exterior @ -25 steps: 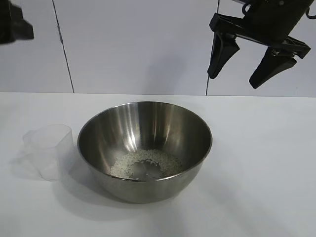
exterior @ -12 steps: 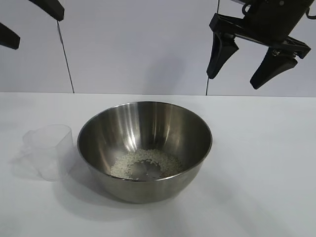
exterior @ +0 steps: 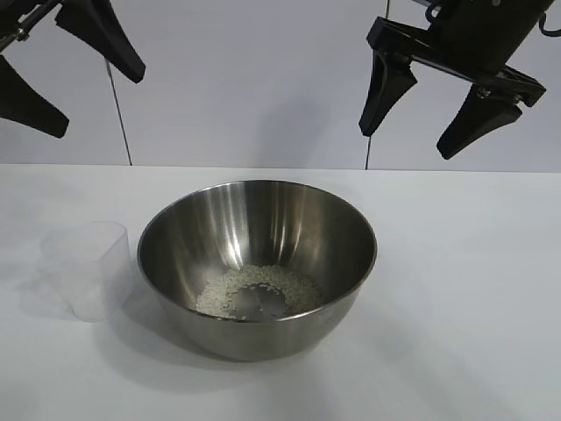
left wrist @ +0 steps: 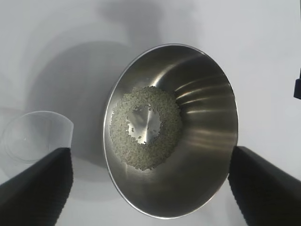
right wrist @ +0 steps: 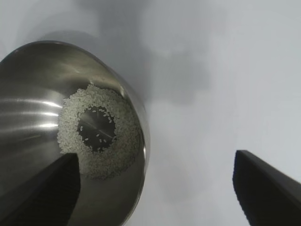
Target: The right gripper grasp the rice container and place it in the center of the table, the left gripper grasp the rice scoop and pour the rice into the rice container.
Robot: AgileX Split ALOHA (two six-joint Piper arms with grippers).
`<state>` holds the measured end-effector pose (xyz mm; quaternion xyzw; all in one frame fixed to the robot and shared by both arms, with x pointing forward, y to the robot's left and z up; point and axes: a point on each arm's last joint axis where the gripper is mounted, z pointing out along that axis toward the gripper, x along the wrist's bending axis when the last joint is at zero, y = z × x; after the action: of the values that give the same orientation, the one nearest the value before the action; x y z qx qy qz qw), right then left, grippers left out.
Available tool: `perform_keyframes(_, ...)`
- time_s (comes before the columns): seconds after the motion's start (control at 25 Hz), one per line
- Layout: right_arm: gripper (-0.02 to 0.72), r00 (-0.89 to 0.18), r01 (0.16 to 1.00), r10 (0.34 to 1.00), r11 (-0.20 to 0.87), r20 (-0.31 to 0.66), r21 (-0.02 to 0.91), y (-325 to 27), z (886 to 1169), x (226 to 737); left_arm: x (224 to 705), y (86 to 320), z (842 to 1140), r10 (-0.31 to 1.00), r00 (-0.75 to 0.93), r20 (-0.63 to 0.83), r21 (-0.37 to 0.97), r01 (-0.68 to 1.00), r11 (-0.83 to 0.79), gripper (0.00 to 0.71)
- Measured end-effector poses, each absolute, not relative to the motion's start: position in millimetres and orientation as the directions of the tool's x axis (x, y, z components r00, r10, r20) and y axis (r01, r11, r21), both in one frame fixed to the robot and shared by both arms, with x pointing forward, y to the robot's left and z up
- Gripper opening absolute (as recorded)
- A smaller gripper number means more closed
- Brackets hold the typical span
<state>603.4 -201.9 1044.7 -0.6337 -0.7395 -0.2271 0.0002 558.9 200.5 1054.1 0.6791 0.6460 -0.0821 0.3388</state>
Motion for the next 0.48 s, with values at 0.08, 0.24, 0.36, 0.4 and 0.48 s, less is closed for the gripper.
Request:
perform_keyframes(0.08, 0.613, -0.195, 0.938, 0.936, 0.091, 0.293, 0.335, -201.6, 1044.8, 603.4, 560.5, 198.9, 1050.0, 0.821, 0.147, -0.551, 0.342, 0.938, 0.062, 0.649)
perform_keyframes(0.24, 0.613, -0.192, 0.939, 0.933, 0.085, 0.303, 0.333, -200.8, 1045.1, 603.2, 561.3, 196.6, 1051.8, 0.805, 0.136, -0.578, 0.338, 0.937, 0.084, 0.649)
perform_keyframes(0.36, 0.613, -0.190, 0.940, 0.931, 0.081, 0.310, 0.332, -200.2, 1045.3, 603.1, 561.7, 194.5, 1053.5, 0.787, 0.125, -0.605, 0.332, 0.937, 0.107, 0.649)
perform_keyframes(0.4, 0.613, -0.189, 0.940, 0.931, 0.079, 0.313, 0.332, -200.0, 1045.4, 603.1, 561.6, 193.6, 1053.6, 0.785, 0.127, -0.606, 0.333, 0.937, 0.106, 0.649)
perform_keyframes(0.48, 0.613, -0.188, 0.940, 0.930, 0.078, 0.315, 0.332, -199.8, 1045.4, 603.1, 561.0, 190.7, 1053.8, 0.783, 0.133, -0.607, 0.336, 0.936, 0.101, 0.649)
